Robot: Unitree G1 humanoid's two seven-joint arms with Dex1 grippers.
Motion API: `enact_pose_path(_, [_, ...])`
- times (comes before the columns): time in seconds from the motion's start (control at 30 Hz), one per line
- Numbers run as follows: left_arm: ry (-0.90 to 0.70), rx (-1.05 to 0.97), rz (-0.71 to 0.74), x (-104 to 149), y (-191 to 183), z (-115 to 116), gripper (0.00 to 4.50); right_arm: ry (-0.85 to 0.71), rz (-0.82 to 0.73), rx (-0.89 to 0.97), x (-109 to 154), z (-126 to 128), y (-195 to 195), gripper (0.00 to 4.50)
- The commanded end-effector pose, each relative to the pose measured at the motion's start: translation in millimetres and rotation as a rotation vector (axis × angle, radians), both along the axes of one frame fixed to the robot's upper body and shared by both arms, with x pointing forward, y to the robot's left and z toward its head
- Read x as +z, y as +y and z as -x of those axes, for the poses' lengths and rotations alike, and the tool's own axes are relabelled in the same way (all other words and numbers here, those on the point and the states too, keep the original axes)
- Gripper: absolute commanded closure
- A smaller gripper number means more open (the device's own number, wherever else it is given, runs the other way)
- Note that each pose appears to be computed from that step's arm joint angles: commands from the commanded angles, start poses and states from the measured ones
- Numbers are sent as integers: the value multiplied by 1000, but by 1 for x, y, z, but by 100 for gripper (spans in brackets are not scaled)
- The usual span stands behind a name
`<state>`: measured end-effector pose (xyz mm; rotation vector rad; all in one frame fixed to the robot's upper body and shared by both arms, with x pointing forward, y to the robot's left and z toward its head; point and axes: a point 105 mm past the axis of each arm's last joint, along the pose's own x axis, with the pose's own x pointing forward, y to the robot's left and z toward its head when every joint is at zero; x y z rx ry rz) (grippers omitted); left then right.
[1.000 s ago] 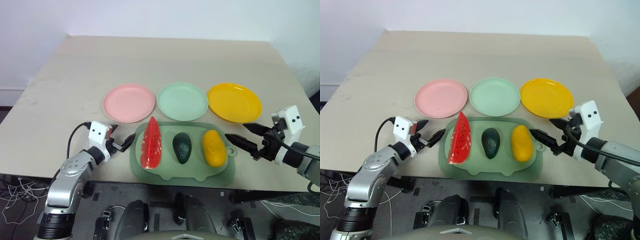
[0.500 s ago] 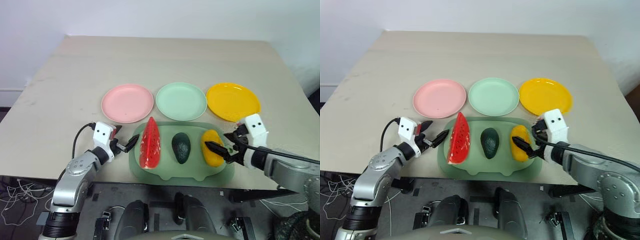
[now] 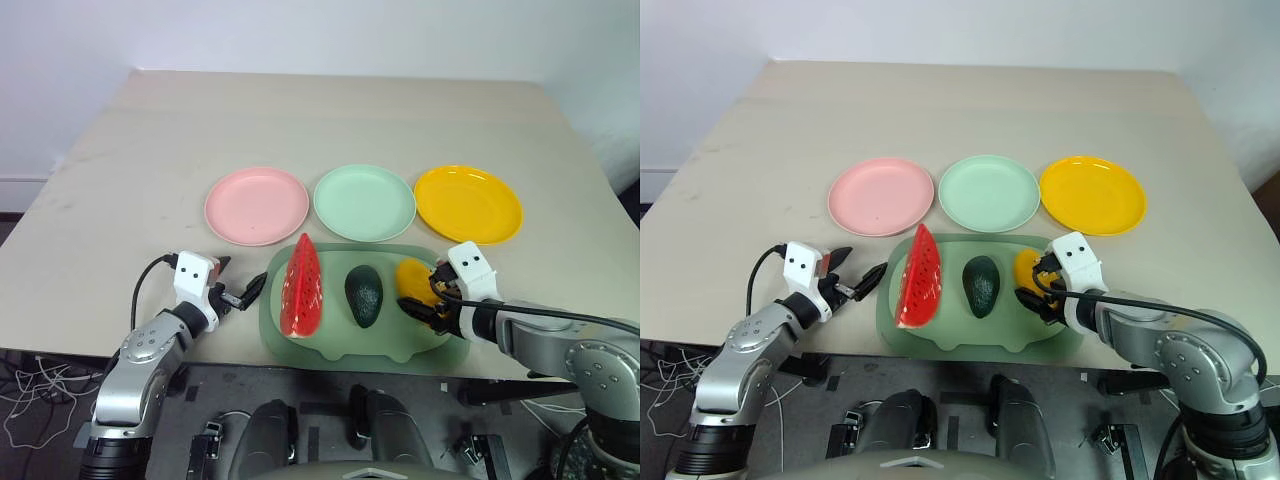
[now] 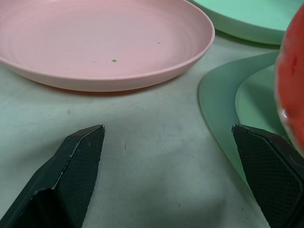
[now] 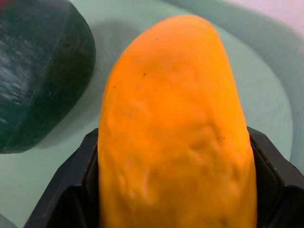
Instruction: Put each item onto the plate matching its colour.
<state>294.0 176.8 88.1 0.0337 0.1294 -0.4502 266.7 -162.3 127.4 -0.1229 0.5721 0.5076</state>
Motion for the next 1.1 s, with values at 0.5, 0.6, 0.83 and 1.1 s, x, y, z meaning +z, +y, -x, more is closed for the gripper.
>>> enact_pose_path(0.5, [-146,48,-36,39,8,0,0,-360,248,-178,48,-159,-78,135])
enact_pose_path(0.6, [-174,61,-14,50,8,5,0,-360,256,-169,46,-166,-82,63])
enact_pose_path(0.83, [-168,72,-21,53,9,11,0,-464,321,-71,60,-157,-77,3])
enact_pose_path(1.1, [-142,54,-22,49,9,11,0,-528,62,122,107,-86,-55,3])
